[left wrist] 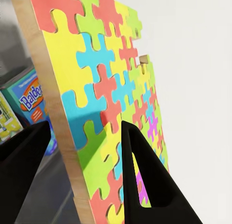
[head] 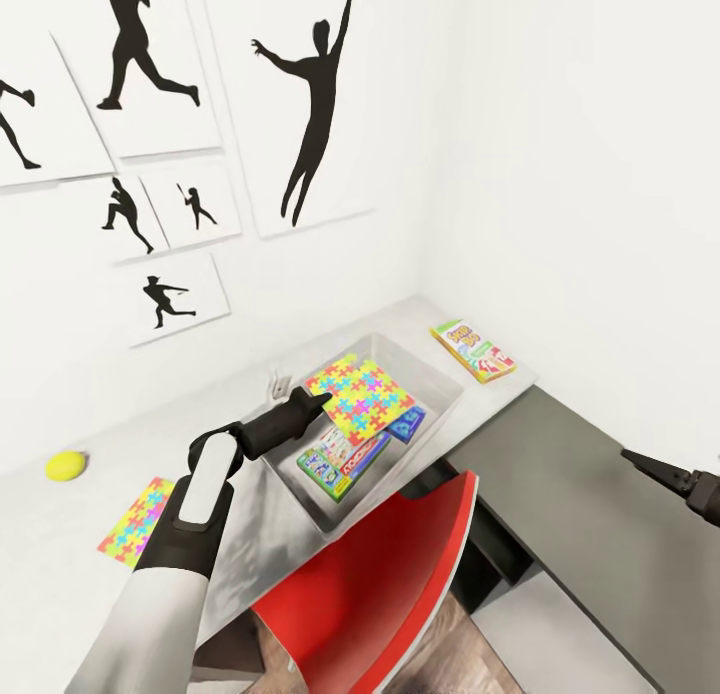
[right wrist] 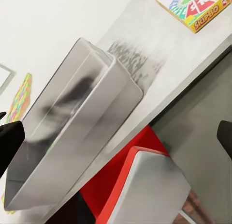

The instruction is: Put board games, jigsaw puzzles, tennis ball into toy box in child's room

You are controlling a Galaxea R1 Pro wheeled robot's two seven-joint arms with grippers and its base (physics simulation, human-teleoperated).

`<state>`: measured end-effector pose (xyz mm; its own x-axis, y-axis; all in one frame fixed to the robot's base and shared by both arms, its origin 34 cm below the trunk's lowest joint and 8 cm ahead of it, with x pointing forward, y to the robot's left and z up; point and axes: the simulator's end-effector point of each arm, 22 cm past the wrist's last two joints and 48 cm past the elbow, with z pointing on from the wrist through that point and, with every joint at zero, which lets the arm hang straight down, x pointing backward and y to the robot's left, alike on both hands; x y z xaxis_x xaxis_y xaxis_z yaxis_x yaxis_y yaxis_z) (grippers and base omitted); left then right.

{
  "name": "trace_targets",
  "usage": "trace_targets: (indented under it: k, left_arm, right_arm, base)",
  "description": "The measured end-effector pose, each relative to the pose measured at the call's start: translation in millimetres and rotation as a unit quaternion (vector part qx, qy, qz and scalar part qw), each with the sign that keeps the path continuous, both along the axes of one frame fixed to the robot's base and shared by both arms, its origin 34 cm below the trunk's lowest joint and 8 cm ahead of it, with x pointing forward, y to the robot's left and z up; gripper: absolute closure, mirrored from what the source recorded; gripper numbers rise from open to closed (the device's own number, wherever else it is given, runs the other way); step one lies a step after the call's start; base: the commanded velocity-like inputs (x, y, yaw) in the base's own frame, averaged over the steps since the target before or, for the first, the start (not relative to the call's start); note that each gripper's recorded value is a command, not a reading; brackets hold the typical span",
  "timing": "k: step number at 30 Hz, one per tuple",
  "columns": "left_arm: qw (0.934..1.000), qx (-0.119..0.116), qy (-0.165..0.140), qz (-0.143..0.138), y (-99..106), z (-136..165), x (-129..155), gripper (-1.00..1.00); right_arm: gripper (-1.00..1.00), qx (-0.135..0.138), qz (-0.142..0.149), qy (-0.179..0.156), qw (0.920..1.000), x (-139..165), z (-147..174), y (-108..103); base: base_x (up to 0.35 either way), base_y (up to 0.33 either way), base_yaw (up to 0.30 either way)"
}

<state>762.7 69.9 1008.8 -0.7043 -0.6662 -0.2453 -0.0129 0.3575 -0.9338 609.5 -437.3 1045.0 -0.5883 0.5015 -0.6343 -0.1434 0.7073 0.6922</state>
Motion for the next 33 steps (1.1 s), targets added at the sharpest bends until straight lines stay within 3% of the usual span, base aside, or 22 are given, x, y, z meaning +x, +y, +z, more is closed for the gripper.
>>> trace_targets:
  k: [12,24,33]
  left_arm:
    - [0.9996,-0.006,0.026,-0.006,-9.6,-22.2,-1.2,1.00]
    - [0.9999,-0.007,0.007,-0.009,-13.8,-1.2,28.4,1.00]
    - [0.9991,0.021,0.036,-0.005,-12.3,-19.1,39.7,1.00]
  right_arm:
    - [-1.00,0.000,0.001,0.010,0.9999,0.7,-9.8,0.6]
    - [-1.00,0.000,0.001,0.020,0.9998,1.3,-19.4,0.7]
    - [-1.00,0.000,0.001,0.027,0.9996,1.6,-26.8,0.6]
  base:
    - [0.000,0.000,0.000]
    - [0.000,0.000,0.000]
    - [0.000,0.000,0.000]
